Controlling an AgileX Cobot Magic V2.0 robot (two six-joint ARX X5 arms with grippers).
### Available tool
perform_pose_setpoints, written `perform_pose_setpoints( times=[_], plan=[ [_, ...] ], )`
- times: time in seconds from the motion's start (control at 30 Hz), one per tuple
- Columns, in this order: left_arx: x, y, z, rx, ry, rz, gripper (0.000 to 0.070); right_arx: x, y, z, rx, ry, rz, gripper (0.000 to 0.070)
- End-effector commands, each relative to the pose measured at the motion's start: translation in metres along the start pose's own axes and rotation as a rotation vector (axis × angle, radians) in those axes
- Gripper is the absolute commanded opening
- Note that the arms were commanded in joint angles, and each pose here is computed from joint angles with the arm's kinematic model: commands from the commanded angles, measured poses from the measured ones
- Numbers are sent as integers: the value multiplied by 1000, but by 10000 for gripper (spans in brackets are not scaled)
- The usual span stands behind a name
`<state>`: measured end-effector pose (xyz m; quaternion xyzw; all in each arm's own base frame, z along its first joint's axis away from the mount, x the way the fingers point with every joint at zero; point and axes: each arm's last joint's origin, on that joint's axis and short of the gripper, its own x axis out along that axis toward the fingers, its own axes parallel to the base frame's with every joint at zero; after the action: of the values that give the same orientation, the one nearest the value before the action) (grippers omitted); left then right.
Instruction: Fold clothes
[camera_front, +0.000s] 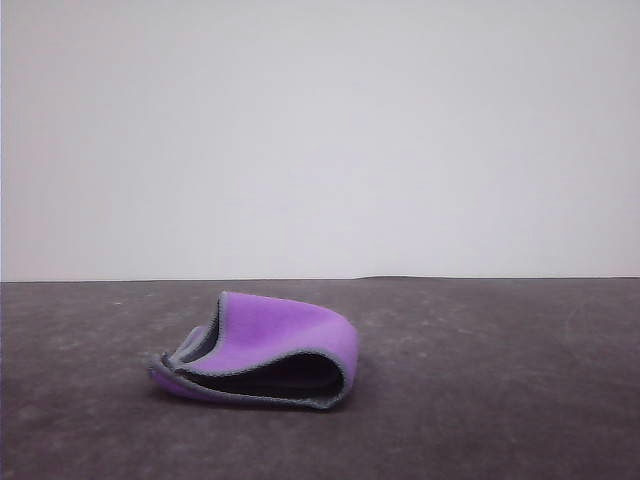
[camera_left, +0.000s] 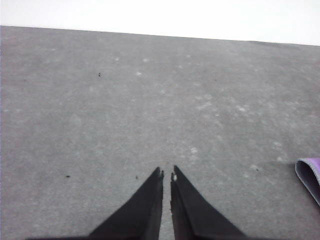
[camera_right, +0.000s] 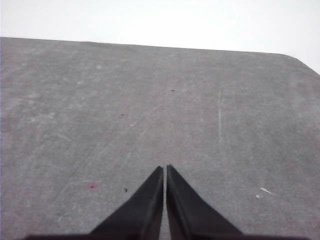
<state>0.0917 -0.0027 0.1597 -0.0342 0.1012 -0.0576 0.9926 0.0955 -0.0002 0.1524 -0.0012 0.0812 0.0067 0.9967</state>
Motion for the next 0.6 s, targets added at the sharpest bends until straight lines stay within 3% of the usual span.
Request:
perform_pose_setpoints(
  times=[0.0,0.57],
  plan=[
    [1,1,-5,-10,16,3,16,1,0,-2,-15,7,-6,3],
    [1,1,-5,-10,16,3,16,1,0,0,-30,-14,-6,3]
  ],
)
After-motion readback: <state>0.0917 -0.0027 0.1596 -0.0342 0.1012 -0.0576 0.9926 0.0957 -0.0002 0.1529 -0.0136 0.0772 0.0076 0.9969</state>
